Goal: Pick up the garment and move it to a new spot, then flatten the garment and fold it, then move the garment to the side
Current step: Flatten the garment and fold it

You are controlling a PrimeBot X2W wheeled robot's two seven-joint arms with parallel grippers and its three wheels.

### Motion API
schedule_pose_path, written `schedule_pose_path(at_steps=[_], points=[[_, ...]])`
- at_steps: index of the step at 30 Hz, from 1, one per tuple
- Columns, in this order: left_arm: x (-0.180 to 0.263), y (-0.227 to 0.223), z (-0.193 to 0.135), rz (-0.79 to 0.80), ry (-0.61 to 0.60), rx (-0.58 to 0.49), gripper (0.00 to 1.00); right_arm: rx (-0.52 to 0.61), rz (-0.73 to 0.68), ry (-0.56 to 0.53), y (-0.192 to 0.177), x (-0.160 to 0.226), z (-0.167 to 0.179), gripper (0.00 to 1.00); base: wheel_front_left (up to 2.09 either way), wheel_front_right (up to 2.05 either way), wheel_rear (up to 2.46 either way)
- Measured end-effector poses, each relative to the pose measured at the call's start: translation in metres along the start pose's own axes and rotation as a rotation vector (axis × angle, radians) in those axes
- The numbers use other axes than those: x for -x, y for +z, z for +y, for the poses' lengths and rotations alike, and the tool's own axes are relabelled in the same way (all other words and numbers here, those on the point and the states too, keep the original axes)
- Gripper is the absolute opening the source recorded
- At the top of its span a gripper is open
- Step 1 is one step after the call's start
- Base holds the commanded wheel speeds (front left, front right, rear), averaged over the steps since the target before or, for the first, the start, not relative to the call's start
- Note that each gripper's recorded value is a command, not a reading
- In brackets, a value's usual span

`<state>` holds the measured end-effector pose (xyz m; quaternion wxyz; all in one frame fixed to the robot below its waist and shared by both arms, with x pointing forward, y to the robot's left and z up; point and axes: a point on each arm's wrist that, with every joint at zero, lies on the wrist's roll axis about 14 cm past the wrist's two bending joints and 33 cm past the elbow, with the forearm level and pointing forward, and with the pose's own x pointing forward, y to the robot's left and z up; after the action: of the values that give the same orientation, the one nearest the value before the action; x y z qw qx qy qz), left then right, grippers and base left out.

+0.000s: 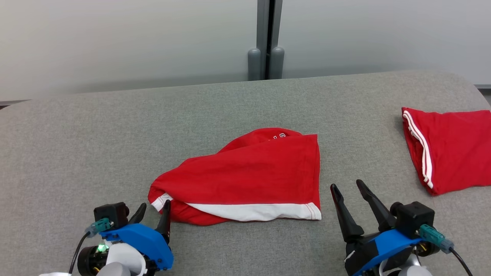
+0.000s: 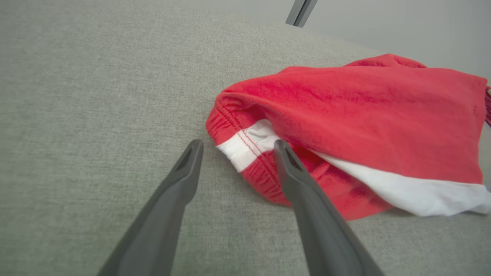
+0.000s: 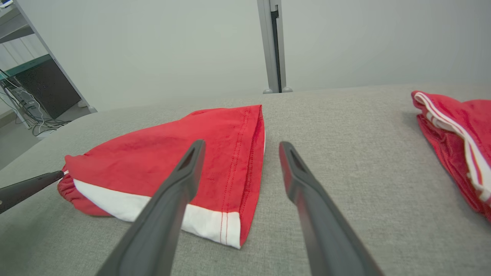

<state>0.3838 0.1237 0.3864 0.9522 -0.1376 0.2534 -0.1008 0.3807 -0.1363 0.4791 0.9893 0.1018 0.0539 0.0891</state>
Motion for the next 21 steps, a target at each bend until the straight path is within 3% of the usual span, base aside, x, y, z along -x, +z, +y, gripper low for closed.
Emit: schedule_pose_path(at_steps=[6,7,8,9,11,12,15,16,21], points=[[-0.015,-0.009,0.000,0.065,0.006,0.015,1.00,-0.008,0.020,0.002,-0.007,-0.001,0.000,1.00,0.00,0.00,0.00],[-0.016,-0.010,0.002,0.072,0.014,0.019,0.89,-0.009,0.020,0.001,-0.007,-0.001,0.000,1.00,0.00,0.00,0.00],[-0.017,-0.013,0.004,0.083,0.025,0.029,0.89,-0.010,0.026,0.002,-0.009,-0.001,0.000,1.00,0.00,0.00,0.00],[-0.018,-0.015,0.005,0.094,0.031,0.037,0.71,-0.010,0.031,0.001,-0.011,0.000,0.000,1.00,0.00,0.00,0.00],[-0.019,-0.019,0.007,0.108,0.041,0.044,0.66,-0.011,0.035,0.000,-0.012,0.000,0.000,1.00,0.00,0.00,0.00],[-0.020,-0.020,0.007,0.112,0.042,0.047,0.52,-0.012,0.038,0.001,-0.013,0.000,0.000,1.00,0.00,0.00,0.00],[-0.021,-0.024,0.007,0.130,0.043,0.062,0.24,-0.013,0.049,0.008,-0.015,-0.002,0.003,1.00,0.00,0.00,0.00],[-0.022,-0.026,0.006,0.138,0.041,0.065,0.00,-0.014,0.060,0.012,-0.017,-0.002,0.004,1.00,0.00,0.00,0.00],[-0.022,-0.032,0.005,0.145,0.039,0.078,0.00,-0.021,0.172,0.022,-0.039,0.001,0.007,1.00,0.00,0.00,0.00]])
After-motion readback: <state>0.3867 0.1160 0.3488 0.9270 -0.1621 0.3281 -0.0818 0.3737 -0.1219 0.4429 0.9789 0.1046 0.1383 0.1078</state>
